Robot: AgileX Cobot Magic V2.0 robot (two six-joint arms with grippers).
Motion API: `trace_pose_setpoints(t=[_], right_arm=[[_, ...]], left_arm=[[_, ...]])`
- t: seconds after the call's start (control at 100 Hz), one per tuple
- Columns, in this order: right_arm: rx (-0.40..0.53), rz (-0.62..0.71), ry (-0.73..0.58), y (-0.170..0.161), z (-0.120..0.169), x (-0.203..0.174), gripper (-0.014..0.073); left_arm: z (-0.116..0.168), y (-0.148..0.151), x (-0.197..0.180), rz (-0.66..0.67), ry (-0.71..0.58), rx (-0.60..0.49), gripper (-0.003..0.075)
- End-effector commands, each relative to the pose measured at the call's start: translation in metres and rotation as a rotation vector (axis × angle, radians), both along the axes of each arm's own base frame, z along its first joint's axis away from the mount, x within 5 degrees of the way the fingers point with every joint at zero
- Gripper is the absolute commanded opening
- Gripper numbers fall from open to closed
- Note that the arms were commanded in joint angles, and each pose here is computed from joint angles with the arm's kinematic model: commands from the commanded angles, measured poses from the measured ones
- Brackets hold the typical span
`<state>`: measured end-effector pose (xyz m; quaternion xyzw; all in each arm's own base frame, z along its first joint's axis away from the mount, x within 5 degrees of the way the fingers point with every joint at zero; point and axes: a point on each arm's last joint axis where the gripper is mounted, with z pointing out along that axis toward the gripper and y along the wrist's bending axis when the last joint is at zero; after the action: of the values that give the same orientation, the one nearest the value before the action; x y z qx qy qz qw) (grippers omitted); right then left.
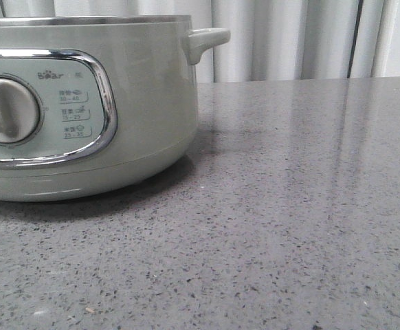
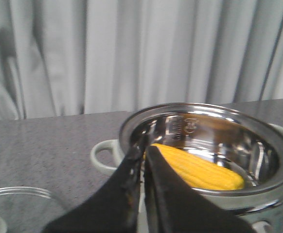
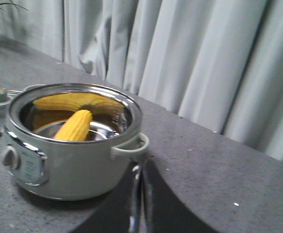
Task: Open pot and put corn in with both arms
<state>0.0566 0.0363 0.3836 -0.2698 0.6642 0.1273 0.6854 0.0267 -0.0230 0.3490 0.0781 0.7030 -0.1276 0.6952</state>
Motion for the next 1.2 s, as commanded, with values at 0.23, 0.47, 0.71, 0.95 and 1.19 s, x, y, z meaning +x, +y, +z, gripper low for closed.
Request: trace_pose_setpoints(t=[0.23, 0.47, 0.71, 0.95, 1.19], right_arm=[[0.098, -0.114, -0.234, -0.031, 0.004, -0.044, -0.0043], [0.104, -0.114, -0.244, -0.032, 0.004, -0.046, -0.0043], [0.103, -0.114, -0.242, -0.032, 0.004, -0.046, -0.0043], [0.103, -0.114, -0.242, -0.032, 0.004, -0.046, -0.0043], [0.103, -0.114, -0.242, -0.032, 0.004, -0.046, -0.0043]], left_arm=[[0.009, -0.002, 0.000, -0.032, -0.054, -0.040, -0.0020], [0.010, -0.003, 0.000, -0.047, -0.053, -0.071, -0.0020], [0.010, -0.003, 0.000, -0.047, -0.053, -0.071, -0.0020], [0.007, -0.001, 0.001, -0.019, -0.055, -0.019, -0.0020], [-0.036, 0.012, 0.023, 0.144, -0.108, 0.018, -0.0020]])
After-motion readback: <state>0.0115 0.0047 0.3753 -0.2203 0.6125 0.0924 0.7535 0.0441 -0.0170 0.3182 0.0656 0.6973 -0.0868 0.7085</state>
